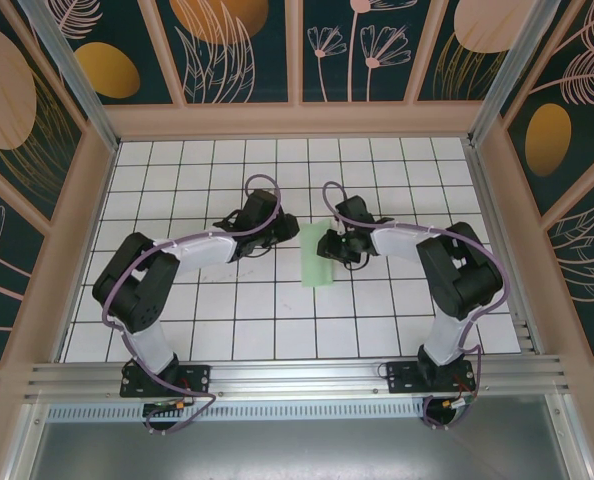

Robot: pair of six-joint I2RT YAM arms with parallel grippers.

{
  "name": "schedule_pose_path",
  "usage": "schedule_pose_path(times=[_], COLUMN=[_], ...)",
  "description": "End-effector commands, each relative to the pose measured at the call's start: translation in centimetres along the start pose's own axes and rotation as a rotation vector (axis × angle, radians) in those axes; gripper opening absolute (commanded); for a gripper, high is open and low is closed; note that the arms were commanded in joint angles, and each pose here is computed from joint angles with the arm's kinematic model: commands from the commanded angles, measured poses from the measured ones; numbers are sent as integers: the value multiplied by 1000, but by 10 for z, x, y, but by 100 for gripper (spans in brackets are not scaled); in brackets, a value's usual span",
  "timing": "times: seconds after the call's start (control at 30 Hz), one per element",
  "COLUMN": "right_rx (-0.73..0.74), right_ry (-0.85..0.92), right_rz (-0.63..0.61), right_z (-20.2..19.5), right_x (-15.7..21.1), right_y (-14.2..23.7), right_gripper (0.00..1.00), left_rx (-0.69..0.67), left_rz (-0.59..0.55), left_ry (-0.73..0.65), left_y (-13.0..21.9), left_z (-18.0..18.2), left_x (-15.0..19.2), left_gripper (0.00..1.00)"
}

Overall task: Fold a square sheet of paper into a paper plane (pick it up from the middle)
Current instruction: First fold in half a square sheet of paper at the center of the table.

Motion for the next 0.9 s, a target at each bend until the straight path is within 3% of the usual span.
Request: schedule_pose_path(times=[0.0, 0.43, 0.87], right_rx=[86, 135, 194], right_ry=[-84, -193, -258], right_rz=[40, 44, 58], right_z=[-31, -51, -70], right_x=[8, 5, 7], right_y=[-3, -8, -17], right_gripper=[32, 32, 33], left_rx=[16, 96, 35], left_rz=[-11, 37, 32], left_ry=[33, 51, 78], left_y=[-3, -15, -19], left_z=[3, 1, 14], left_x=[1, 8, 16], left_gripper=[30, 31, 31])
Point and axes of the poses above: each hand's point on the last joint's axis, 136 mm out from that joint toward the fingers, its own y axis back along the fingers, its own z axis along the line the jaws close on, x = y × z, the point moved 9 cm from there along y, back along the fingers, and after that the axes turned 14 degrees about -y, right-handed, at the moved point
